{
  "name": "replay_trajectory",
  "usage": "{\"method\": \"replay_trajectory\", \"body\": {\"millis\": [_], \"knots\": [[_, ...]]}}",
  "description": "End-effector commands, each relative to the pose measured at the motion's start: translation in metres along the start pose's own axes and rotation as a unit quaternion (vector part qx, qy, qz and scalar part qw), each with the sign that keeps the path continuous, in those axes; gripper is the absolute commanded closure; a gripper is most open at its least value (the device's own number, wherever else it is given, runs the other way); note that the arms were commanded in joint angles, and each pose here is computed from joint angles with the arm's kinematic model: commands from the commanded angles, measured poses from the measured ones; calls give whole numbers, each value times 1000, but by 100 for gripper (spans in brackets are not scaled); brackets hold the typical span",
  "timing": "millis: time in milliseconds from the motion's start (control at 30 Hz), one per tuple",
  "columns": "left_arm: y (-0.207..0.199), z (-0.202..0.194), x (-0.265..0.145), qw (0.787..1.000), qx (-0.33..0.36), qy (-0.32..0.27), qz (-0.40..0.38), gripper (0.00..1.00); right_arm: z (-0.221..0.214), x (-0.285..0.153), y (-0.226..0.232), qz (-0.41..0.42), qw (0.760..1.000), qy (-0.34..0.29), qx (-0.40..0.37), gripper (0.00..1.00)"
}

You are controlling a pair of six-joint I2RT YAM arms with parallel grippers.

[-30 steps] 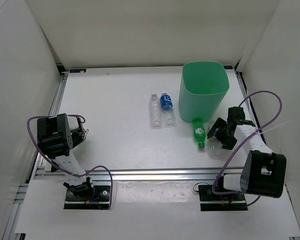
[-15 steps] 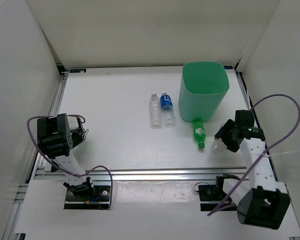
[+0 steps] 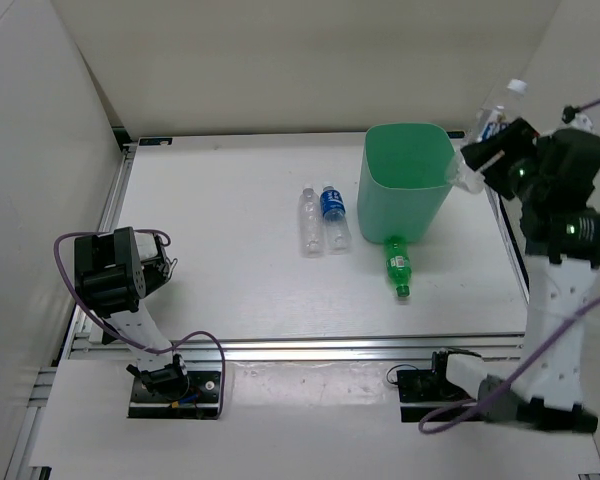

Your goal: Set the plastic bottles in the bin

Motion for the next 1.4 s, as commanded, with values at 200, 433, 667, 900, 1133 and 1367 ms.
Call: {"method": "replay_trajectory", "body": {"millis": [200, 433, 667, 900, 1133, 1367], "knots": [[2, 8, 0, 999, -38, -4, 12, 0, 12, 125, 49, 80, 995, 57, -35, 70], [2, 8, 0, 999, -38, -4, 12, 0, 8, 124, 64, 66, 994, 60, -69, 0], [2, 8, 0, 999, -38, -4, 12, 0, -7, 70, 23, -5, 997, 38, -65, 0], [2, 8, 0, 999, -38, -4, 12, 0, -92, 14, -7, 47, 986, 134, -87, 0], [2, 8, 0, 999, -38, -4, 12, 0, -166, 25, -53, 9, 961, 259, -100, 0], [2, 8, 0, 999, -38, -4, 12, 0, -211, 50, -76, -33, 937, 310, -155, 0]]}}
Point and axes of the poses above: each gripper's point midway between its finger pads, its own x axis out along the fingers, its own y axis along the line the jaws close on, z = x × y, the point moved 8 cm from there along -x, back along the fingers, and after that the axes turned 2 degrees about x, right-handed, at the moved point
